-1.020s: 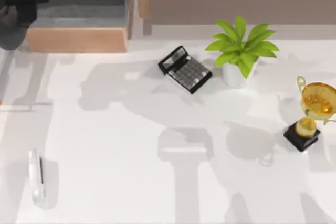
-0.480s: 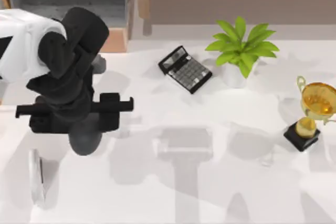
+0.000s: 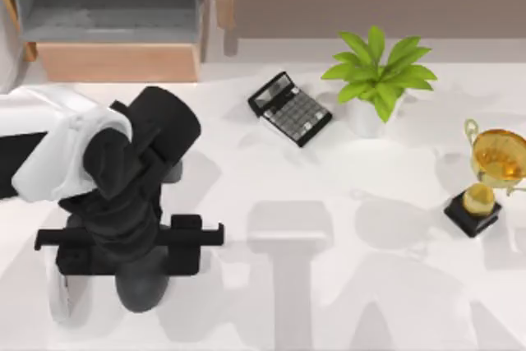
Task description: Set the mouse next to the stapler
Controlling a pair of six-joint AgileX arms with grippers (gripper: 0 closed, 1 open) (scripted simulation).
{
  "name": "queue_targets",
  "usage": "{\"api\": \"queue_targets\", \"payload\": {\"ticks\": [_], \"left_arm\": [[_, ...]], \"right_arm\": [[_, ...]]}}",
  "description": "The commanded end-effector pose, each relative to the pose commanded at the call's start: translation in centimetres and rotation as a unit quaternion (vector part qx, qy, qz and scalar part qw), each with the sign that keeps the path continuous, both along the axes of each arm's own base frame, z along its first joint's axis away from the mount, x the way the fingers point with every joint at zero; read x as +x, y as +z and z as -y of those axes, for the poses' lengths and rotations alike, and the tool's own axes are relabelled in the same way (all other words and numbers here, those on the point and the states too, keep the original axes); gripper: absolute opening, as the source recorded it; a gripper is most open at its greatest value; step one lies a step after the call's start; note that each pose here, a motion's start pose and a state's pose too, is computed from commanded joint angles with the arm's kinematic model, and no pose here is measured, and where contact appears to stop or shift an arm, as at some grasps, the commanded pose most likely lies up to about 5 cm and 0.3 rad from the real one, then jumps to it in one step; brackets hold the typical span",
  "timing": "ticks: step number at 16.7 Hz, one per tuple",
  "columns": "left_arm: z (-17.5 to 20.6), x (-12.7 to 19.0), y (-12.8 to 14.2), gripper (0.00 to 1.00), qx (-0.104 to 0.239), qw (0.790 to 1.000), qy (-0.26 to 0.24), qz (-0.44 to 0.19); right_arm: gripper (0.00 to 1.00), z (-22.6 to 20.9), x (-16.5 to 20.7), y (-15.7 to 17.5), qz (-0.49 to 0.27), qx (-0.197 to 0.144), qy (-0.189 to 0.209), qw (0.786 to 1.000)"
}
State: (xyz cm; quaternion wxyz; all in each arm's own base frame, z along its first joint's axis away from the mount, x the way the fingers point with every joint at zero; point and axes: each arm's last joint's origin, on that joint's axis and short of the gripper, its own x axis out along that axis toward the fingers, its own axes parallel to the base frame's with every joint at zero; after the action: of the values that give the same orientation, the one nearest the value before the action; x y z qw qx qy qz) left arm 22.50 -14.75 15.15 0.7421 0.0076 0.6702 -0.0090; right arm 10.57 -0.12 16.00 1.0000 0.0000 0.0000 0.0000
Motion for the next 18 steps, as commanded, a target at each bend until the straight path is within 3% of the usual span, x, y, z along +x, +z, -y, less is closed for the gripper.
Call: {"api": "queue_targets", "payload": {"ticks": [18], "left_arm": [[0.3,0.64,0.13,0.0,-0.017,1.0,0.001,0.024]], "right_arm": [[1.0,0.0,0.0,0.0,0.0,0.0,0.0,1.0]]}}
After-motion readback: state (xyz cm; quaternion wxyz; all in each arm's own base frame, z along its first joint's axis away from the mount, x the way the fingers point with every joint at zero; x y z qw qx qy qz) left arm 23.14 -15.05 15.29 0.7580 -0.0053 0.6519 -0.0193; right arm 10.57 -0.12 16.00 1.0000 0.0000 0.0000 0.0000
